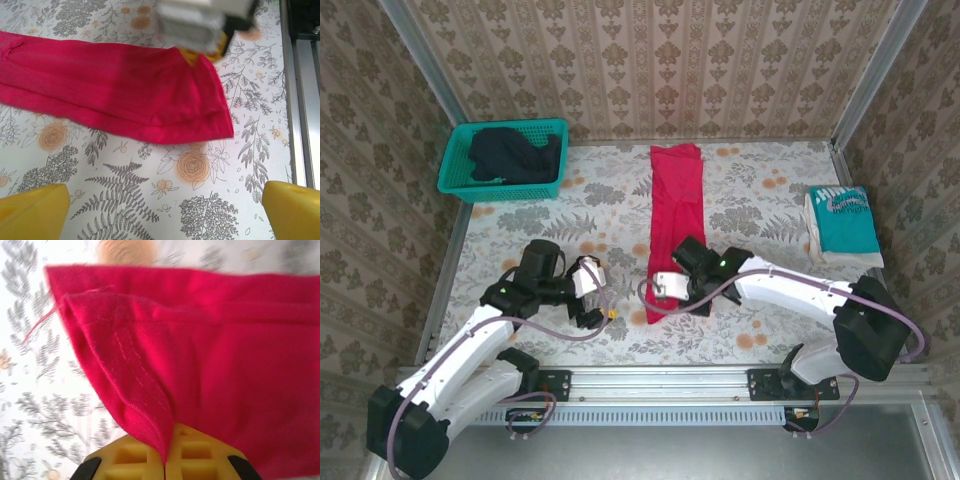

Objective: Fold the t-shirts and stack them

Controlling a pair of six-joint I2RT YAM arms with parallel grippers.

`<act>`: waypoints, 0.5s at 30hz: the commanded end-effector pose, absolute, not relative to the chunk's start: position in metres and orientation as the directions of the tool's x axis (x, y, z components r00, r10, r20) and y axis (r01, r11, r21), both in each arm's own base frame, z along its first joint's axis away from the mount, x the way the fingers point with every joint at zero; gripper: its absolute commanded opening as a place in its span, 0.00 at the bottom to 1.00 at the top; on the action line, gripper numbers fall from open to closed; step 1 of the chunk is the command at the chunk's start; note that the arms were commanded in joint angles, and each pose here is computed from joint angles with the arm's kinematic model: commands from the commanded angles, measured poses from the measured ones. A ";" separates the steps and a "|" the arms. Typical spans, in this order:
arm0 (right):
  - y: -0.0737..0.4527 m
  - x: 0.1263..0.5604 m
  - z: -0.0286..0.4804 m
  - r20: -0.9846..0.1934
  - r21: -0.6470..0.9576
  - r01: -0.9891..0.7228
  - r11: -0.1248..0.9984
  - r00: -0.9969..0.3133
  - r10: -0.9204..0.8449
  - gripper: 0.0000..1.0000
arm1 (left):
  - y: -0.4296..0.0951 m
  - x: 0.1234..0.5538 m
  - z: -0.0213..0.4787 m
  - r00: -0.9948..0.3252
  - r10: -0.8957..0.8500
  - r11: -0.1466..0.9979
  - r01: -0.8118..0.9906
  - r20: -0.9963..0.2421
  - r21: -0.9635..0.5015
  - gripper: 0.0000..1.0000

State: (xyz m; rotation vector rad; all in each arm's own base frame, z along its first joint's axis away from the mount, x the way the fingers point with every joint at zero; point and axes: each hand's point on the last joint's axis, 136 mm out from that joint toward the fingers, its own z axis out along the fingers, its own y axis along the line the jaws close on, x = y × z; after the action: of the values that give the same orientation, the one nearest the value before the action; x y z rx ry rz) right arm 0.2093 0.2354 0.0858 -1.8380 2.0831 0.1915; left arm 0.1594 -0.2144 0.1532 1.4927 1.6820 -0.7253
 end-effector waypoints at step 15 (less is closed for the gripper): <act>0.210 0.376 0.111 -0.273 -0.317 -0.934 0.162 -0.073 -0.959 0.00 | -0.219 0.164 0.159 0.050 0.536 0.112 0.985 -0.843 0.130 1.00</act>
State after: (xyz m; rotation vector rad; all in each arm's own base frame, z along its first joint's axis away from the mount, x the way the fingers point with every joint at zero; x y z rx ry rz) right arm 0.3558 0.2143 0.1092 -1.7608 2.0790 -0.0185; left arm 0.1626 -0.2187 0.1572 1.5145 1.6328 -0.7211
